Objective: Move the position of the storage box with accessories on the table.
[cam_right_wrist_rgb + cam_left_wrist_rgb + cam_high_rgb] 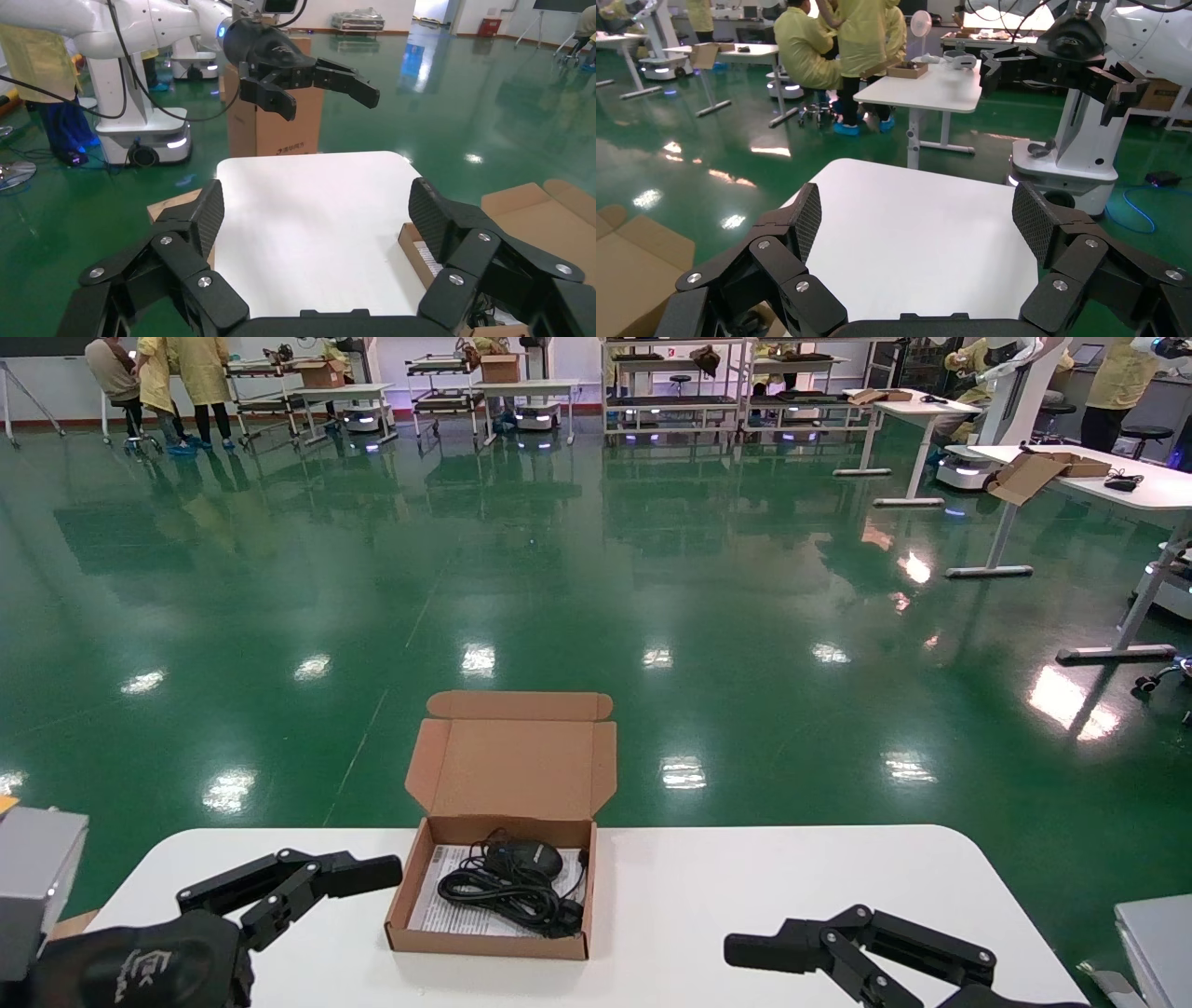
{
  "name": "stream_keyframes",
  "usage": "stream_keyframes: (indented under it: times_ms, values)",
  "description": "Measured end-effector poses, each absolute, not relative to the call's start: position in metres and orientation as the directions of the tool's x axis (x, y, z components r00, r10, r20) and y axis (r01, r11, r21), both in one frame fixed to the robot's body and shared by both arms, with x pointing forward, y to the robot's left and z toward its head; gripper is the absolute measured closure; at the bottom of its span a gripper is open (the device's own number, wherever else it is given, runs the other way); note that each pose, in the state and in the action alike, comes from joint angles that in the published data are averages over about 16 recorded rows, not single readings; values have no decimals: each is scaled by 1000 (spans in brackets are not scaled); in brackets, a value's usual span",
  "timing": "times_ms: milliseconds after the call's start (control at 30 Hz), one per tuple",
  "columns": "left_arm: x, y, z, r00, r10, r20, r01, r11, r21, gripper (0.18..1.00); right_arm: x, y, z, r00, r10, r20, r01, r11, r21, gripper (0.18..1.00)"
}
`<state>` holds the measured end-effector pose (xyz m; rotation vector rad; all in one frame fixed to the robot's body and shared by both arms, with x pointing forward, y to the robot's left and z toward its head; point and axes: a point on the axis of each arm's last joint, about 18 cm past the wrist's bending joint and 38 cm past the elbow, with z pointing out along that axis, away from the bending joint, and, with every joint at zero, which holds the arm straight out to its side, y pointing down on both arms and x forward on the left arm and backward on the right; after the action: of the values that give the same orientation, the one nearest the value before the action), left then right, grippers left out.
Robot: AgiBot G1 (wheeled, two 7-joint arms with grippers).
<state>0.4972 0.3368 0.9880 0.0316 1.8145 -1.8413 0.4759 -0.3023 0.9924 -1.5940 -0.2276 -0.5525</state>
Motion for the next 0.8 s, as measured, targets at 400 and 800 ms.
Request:
stream_keyframes:
  times_ms: [400, 800]
  values:
    - [497, 337, 988, -849, -360, -387, 392, 62, -918, 184, 476, -302, 992, 861, -180, 476, 463, -111, -879, 185]
    - [497, 337, 988, -849, -360, -387, 392, 62, -918, 184, 496, -285, 987, 879, -163, 447, 425, -157, -892, 178]
